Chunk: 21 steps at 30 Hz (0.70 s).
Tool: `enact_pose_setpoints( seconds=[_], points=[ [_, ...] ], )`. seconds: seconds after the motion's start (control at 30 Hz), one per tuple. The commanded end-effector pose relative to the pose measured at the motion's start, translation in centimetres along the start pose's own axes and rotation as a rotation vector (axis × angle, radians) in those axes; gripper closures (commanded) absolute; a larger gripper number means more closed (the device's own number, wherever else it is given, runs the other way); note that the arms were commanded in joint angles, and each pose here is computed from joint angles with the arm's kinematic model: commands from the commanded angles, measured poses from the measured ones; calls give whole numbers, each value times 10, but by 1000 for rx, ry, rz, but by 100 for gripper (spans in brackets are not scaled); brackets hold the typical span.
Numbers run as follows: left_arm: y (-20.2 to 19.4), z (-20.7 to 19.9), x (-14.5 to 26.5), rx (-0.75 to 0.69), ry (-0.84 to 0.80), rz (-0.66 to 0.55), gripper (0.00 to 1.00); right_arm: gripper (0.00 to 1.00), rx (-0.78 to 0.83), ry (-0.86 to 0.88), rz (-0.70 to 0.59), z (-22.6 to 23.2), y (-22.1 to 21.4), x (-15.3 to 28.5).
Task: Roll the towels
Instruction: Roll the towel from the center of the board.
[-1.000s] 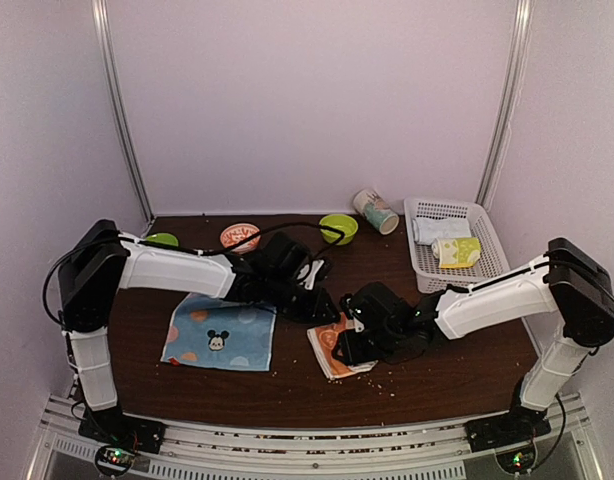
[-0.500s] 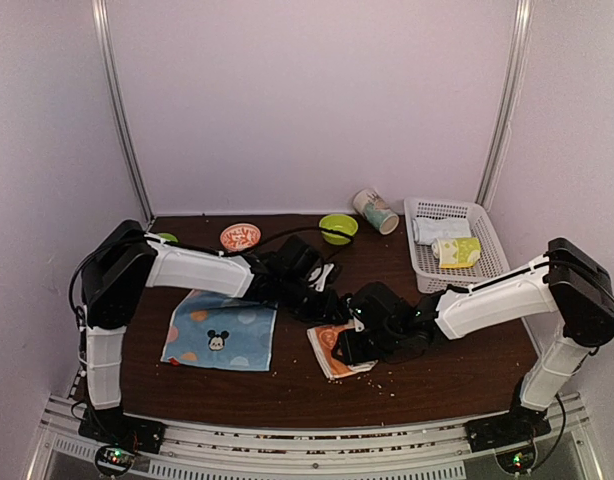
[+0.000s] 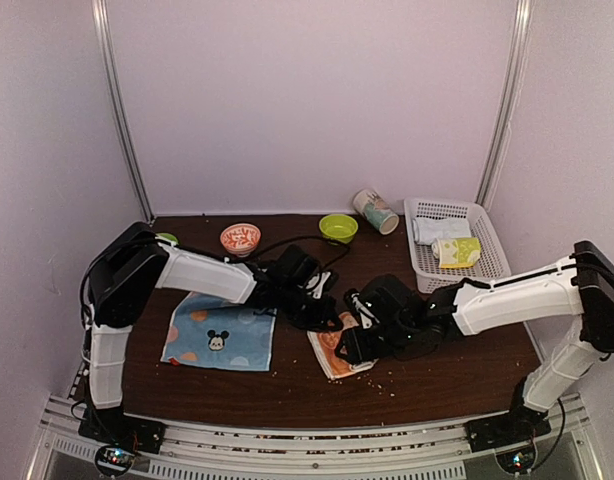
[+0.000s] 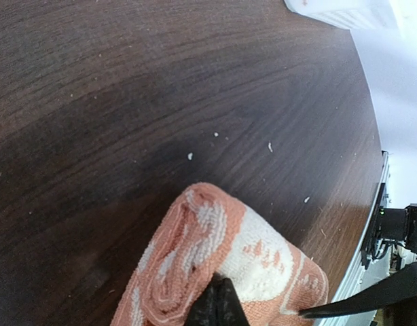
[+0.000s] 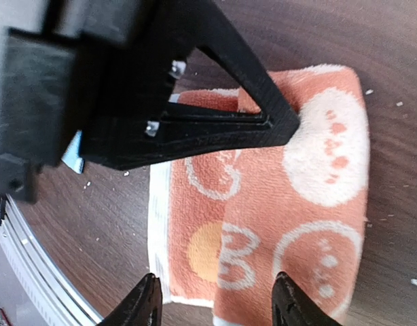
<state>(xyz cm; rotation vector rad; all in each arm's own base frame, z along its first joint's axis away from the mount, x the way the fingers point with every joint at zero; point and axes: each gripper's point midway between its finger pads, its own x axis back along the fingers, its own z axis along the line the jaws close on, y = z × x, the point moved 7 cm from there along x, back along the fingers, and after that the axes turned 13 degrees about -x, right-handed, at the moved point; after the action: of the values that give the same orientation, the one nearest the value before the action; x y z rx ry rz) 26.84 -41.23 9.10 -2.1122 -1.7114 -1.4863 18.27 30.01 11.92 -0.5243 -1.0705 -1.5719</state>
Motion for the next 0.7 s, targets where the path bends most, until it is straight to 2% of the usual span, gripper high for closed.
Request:
enact_pose_setpoints(
  seconds=[0.0, 0.23, 0.47, 0.6, 0.67],
  points=[
    [-12, 19, -12, 32, 40, 24, 100, 45, 73, -86, -41, -5, 4, 23],
    [-20, 24, -15, 44, 48, 39, 100, 70, 158, -170, 4, -9, -11, 19],
    [-30, 28, -15, 55, 52, 56, 100, 78, 182, -292, 74, -18, -34, -8],
    [-36, 30, -14, 59, 57, 63, 100, 79, 188, -376, 100, -30, -41, -14],
    [-40, 33, -15, 65, 59, 67, 100, 78, 195, -362, 91, -28, -39, -11]
  ],
)
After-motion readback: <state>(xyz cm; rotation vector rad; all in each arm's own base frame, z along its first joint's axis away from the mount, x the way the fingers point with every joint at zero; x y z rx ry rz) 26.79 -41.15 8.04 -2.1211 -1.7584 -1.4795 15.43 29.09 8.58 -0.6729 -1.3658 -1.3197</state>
